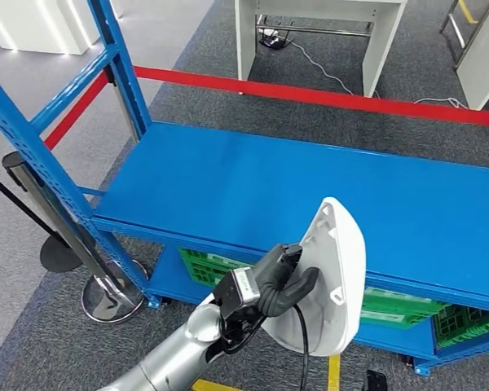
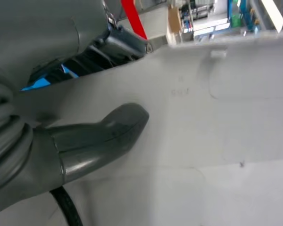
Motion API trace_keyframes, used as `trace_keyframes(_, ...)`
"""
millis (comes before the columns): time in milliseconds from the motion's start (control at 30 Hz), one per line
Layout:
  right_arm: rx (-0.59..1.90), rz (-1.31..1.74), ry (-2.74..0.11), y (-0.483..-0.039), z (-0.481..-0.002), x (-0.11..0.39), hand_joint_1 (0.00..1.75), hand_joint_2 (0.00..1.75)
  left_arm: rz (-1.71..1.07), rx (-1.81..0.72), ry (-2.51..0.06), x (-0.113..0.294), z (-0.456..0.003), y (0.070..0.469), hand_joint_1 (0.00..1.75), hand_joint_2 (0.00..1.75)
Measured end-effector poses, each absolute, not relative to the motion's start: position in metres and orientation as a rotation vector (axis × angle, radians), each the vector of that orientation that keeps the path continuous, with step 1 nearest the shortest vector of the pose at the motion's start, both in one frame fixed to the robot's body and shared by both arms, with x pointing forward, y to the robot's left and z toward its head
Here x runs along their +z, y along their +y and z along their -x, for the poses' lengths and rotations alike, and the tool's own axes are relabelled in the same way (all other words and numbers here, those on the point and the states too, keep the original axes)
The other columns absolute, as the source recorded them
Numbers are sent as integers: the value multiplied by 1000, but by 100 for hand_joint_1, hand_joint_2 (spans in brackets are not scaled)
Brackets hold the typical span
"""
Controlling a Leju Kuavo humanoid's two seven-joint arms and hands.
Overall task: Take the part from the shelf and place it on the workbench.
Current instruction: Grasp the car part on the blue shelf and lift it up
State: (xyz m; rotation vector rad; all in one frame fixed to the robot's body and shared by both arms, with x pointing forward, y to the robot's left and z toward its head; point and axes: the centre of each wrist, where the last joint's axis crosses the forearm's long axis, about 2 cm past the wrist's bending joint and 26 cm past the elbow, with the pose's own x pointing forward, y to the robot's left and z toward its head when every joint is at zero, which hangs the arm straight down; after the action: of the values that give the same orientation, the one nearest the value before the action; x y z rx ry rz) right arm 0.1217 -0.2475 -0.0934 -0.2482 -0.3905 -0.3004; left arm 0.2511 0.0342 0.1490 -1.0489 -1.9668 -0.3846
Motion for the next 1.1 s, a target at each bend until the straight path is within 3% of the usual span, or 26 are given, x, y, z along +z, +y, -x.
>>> trace_keyframes(600,-326,248,-421,-250,-130,-91,0,0,1086,-415,-1904,144,-249,38,175,175)
trace_keyframes(1100,-400,231,-437,-274,-123,-95,0,0,1128,-576,-1887,160,-258,11,175,175)
